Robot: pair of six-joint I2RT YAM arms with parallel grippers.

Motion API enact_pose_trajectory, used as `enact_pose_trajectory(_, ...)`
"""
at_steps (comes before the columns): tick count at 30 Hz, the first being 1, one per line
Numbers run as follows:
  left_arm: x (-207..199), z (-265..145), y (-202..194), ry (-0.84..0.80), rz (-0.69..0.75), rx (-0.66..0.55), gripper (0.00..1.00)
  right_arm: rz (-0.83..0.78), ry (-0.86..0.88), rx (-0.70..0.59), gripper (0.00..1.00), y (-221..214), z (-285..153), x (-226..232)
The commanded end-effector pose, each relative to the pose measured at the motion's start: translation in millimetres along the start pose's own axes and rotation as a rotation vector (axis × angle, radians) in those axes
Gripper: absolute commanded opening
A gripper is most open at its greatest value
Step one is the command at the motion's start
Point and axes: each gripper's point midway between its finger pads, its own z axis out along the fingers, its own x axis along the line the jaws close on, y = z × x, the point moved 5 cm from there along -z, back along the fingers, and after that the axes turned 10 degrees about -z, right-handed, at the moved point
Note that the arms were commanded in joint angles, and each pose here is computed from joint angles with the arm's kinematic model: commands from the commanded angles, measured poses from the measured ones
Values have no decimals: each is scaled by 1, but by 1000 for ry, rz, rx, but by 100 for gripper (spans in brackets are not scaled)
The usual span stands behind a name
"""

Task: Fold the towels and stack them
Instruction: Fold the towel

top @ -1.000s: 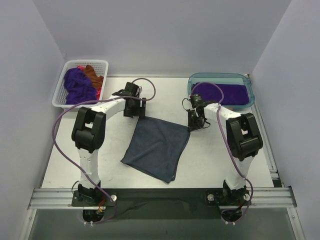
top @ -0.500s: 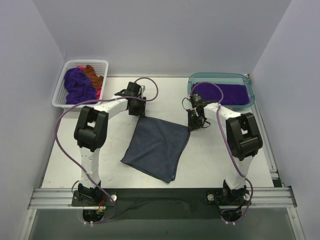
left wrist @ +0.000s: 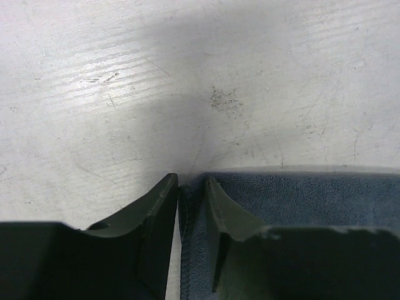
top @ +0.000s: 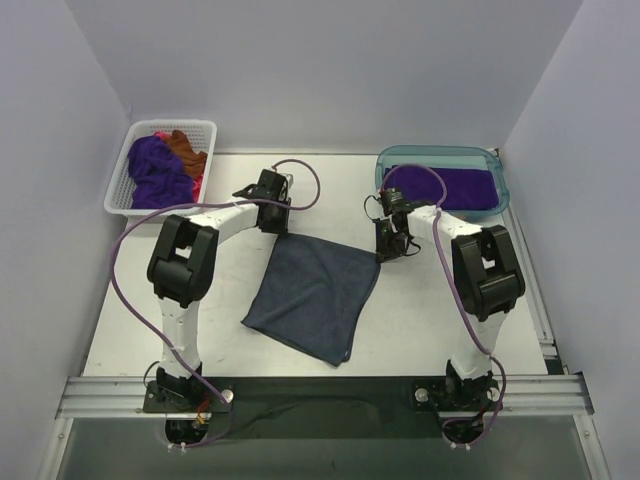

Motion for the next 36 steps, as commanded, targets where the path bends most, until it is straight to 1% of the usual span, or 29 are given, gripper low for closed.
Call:
enact_pose_trajectory(1,19,5,-46,87,22,163,30,-5,-10,74,4,-12,8,-3)
enact_pose_trajectory(3,20,5,-48,91,26,166,19,-6,-9,70,4,-9,7,-4)
enact_pose_trajectory(5,19,5,-48,88,27,169,14,-3,-13,63,6,-6,7,-4)
enact_pose_trajectory(6,19,5,-48,86,30,169,9,-3,-16,60,7,-5,7,-4)
enact_pose_trajectory(7,17,5,-47,82,32,165,8,-10,-21,54,9,-4,7,-5)
enact_pose_trajectory(8,16,3,-47,80,37,165,8,-15,-32,50,14,-2,7,-6)
enact_pose_trajectory(10,16,3,-47,79,37,162,6,-23,-38,43,22,1,6,-7)
enact_pose_trajectory(11,15,3,-46,77,36,161,6,-29,-44,40,29,3,6,-8)
enact_pose_trajectory(13,15,3,-47,73,38,163,4,-36,-44,35,33,6,7,-7)
enact_pose_trajectory(14,14,3,-47,72,37,163,4,-39,-44,37,39,6,8,-7)
enact_pose_trajectory(17,14,2,-47,71,39,162,4,-47,-37,47,42,7,13,-6)
enact_pose_trajectory(23,14,1,-44,75,41,155,1,-46,-68,60,43,9,18,-8)
enact_pose_trajectory(28,15,2,-45,77,39,157,0,-50,-53,109,41,1,22,-5)
enact_pose_trajectory(31,15,2,-44,79,38,155,0,-65,-40,127,34,-5,22,-1)
enact_pose_trajectory(32,15,2,-44,78,38,154,0,-75,-37,139,26,-9,23,1)
enact_pose_trajectory(35,14,3,-42,74,39,152,0,-100,-31,154,18,-13,24,5)
enact_pose_trajectory(36,14,3,-42,74,41,152,0,-106,-15,159,17,-14,24,8)
